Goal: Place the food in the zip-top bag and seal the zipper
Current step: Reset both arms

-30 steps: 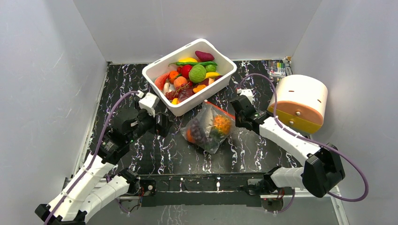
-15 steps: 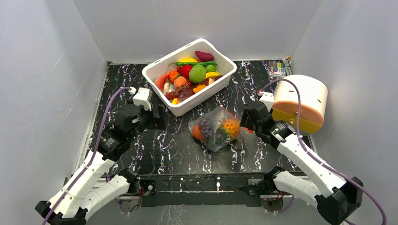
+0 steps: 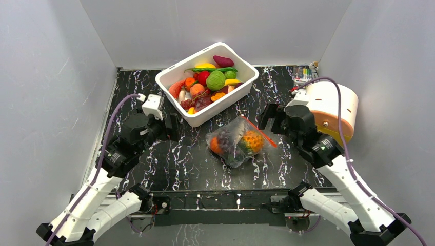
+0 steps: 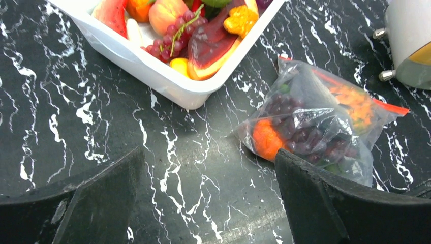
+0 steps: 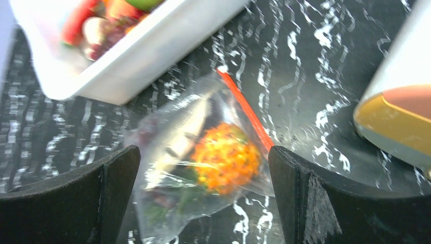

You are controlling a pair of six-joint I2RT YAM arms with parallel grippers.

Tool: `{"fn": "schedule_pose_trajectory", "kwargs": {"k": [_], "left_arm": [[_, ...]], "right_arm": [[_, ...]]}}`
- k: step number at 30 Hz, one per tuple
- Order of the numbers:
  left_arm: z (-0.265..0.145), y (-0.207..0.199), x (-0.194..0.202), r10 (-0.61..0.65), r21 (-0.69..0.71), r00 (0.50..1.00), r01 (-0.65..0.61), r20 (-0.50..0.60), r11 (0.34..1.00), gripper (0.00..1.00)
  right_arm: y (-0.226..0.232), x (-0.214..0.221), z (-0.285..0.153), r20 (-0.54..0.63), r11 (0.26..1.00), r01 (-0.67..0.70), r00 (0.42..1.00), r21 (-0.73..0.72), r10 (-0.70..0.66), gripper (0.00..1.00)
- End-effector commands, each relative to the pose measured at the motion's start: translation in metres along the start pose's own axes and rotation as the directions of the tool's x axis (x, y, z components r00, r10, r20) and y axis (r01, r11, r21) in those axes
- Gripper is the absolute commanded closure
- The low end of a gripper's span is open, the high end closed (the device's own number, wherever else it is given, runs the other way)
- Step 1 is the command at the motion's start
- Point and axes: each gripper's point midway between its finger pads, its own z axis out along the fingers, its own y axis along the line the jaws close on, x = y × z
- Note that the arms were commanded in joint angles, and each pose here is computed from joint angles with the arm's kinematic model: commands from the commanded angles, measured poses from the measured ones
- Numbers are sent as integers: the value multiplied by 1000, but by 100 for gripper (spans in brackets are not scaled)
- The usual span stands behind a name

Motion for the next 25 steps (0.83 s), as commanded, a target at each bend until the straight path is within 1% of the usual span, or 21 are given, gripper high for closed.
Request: {"fn": "schedule_pose_trajectory", "kwargs": {"k": [1, 7, 11, 15, 20, 25], "left_arm": [[-18, 1, -38, 5, -9, 994, -4, 106, 1000, 2], [-40, 0, -81, 4, -10, 978, -2, 207, 1000, 2], [-49, 8, -93, 25, -53, 971, -13, 239, 999, 2], [-54, 12, -89, 34, -65, 969, -19, 246, 998, 2], [-47, 12, -72, 29, -58, 976, -16, 216, 998, 1], [-40, 12, -64, 28, -56, 981, -18, 194, 998, 2]], "right_arm": [[40, -61, -38, 143, 981, -12, 989, -194, 41, 2], [55, -83, -64, 222, 953, 22, 974, -301, 48, 2], [61, -82, -72, 221, 936, 1, 972, -352, 82, 2], [61, -81, -75, 232, 929, 5, 969, -369, 86, 2], [59, -76, -71, 228, 932, -1, 969, -362, 90, 2], [59, -69, -65, 214, 931, -6, 973, -365, 90, 2]]}}
